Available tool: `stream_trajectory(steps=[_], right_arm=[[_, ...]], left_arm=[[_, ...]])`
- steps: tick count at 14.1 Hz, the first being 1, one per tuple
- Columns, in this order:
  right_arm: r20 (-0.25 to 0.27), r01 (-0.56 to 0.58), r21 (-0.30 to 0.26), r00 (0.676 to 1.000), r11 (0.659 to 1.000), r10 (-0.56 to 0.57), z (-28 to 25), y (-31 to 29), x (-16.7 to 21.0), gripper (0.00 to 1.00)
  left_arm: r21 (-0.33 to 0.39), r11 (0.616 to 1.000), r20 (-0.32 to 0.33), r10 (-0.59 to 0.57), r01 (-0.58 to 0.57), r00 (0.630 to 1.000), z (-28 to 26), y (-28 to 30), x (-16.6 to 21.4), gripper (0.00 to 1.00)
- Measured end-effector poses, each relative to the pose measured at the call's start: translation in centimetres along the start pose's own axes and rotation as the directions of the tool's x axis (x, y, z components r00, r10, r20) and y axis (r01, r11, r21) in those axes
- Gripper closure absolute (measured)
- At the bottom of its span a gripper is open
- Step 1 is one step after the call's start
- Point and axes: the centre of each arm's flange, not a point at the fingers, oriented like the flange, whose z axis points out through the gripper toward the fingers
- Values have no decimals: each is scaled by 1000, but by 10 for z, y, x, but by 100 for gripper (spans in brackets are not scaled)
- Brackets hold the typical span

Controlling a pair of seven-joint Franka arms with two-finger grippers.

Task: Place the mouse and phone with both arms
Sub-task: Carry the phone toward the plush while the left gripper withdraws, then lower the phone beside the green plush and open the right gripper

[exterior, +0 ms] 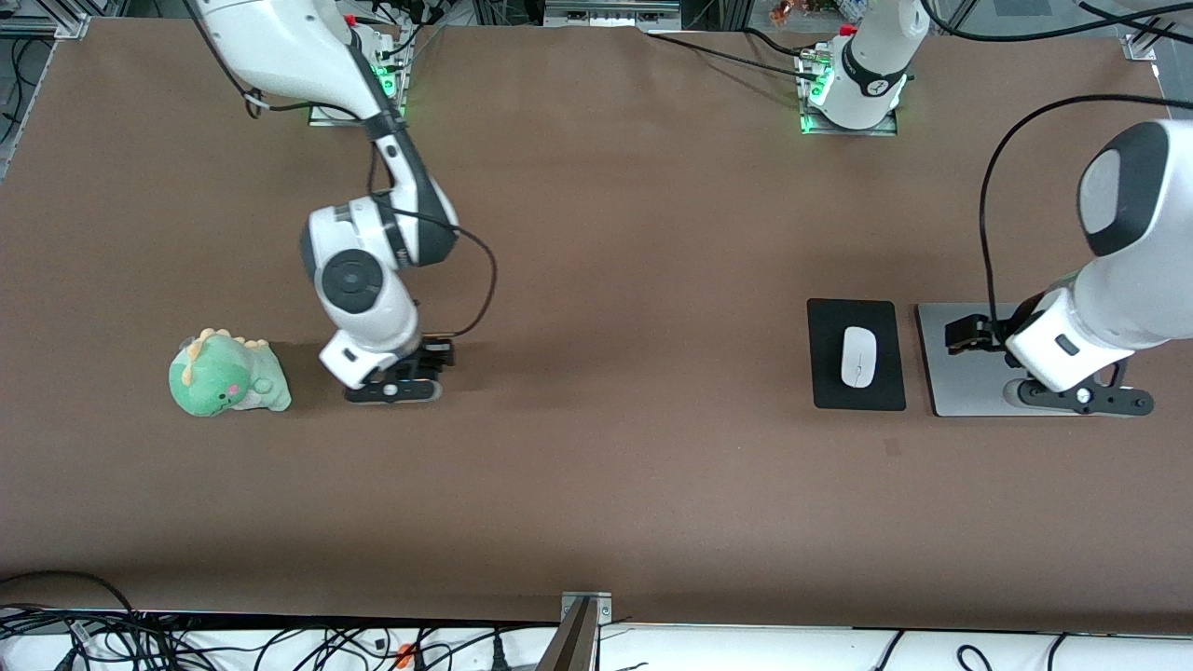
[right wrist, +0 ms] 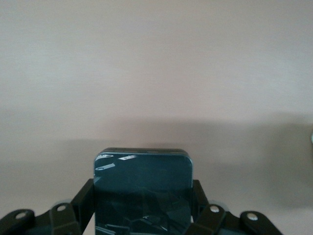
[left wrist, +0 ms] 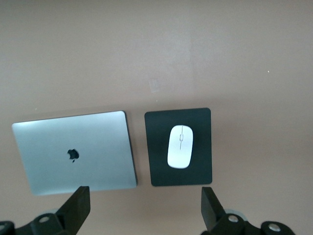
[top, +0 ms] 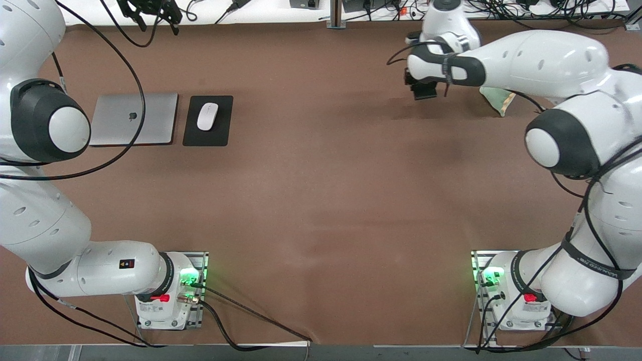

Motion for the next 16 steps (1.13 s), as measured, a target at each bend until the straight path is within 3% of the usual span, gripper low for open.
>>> stream_trajectory(steps=[4,8,15,16], right_arm=[[-74,-30,27,997,999,32,35,71,-41,21],[-130,-32,36,991,999,37,57,81,-66,21],[-142,-25,22,989,999,28,84,95,-74,21],[-143,-23,22,989,999,26,84,95,-74,17]], left_arm=[[4,1000,-25,23,-23,999,-42,-2,-13,0],[13,999,-53,52,-51,997,-65,-11,-24,0],[33,999,-108,39,-36,993,-110,-18,-57,0],[37,999,-105,31,-27,994,-113,-21,-66,0]])
